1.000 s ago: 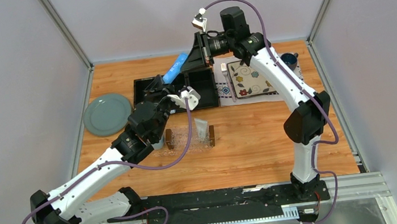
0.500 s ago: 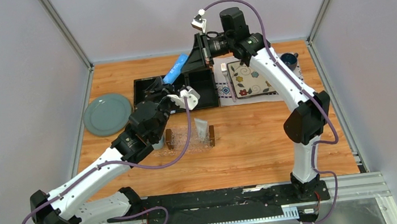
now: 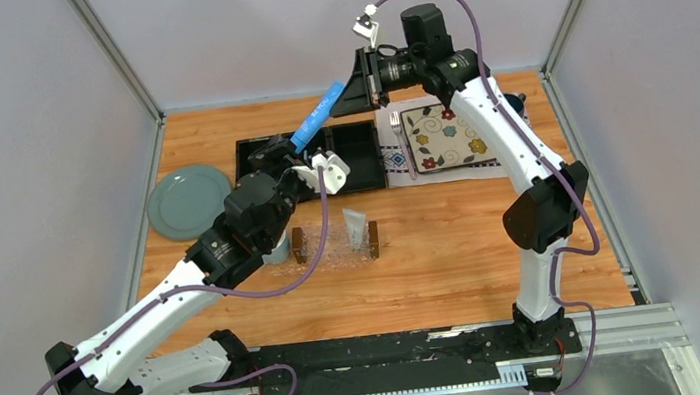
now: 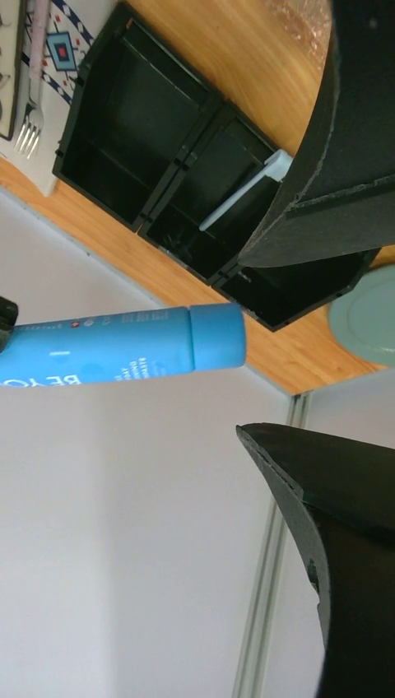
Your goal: Prepare toiletry sets of a toothbrush and toothpaste on the tray
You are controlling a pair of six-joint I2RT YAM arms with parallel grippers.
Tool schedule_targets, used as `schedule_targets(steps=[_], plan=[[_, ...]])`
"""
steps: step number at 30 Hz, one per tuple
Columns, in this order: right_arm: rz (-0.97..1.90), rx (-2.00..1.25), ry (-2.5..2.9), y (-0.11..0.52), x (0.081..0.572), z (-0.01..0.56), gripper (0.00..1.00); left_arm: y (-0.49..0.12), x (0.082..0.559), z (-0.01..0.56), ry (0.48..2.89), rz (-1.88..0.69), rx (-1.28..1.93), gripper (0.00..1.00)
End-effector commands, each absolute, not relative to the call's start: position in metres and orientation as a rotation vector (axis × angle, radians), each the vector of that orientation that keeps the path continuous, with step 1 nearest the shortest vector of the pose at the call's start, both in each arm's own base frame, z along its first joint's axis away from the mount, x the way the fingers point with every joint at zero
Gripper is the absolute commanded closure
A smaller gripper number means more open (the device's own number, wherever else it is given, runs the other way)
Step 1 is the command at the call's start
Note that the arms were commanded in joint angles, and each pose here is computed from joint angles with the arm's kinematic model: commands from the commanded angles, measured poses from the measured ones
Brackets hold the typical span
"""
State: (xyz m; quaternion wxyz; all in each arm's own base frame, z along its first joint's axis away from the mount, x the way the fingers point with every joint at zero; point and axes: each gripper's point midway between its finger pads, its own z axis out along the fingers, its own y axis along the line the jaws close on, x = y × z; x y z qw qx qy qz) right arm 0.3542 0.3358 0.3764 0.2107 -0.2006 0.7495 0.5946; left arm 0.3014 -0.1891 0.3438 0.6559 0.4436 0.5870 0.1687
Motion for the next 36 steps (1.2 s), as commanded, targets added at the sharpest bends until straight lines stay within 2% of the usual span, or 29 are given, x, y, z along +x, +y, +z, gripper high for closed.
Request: schedule_targets(steps=[1,11,17,24,28,36], plan=[[1.538,-0.640,1.942,0.320,0.348,0.419,1.00,-0.181,0.295,0.365,1.368,0.273,0.916,0.23],[1.334,-0.734,1.888,0.307,0.349,0.418,1.00,-0.130,0.298,0.406,1.471,0.159,0.693,0.22],[1.250,-0.855,1.826,0.306,0.324,0.416,1.00,-0.100,0.301,0.424,1.507,0.141,0.561,0.22],[1.244,-0.957,1.735,0.312,0.294,0.425,1.00,-0.133,0.297,0.410,1.545,-0.068,0.640,0.22],[1.231,-0.976,1.707,0.312,0.286,0.432,1.00,-0.162,0.280,0.411,1.527,-0.250,0.752,0.21],[1.187,-1.025,1.651,0.311,0.278,0.438,1.00,-0.190,0.249,0.410,1.491,-0.450,0.902,0.19]])
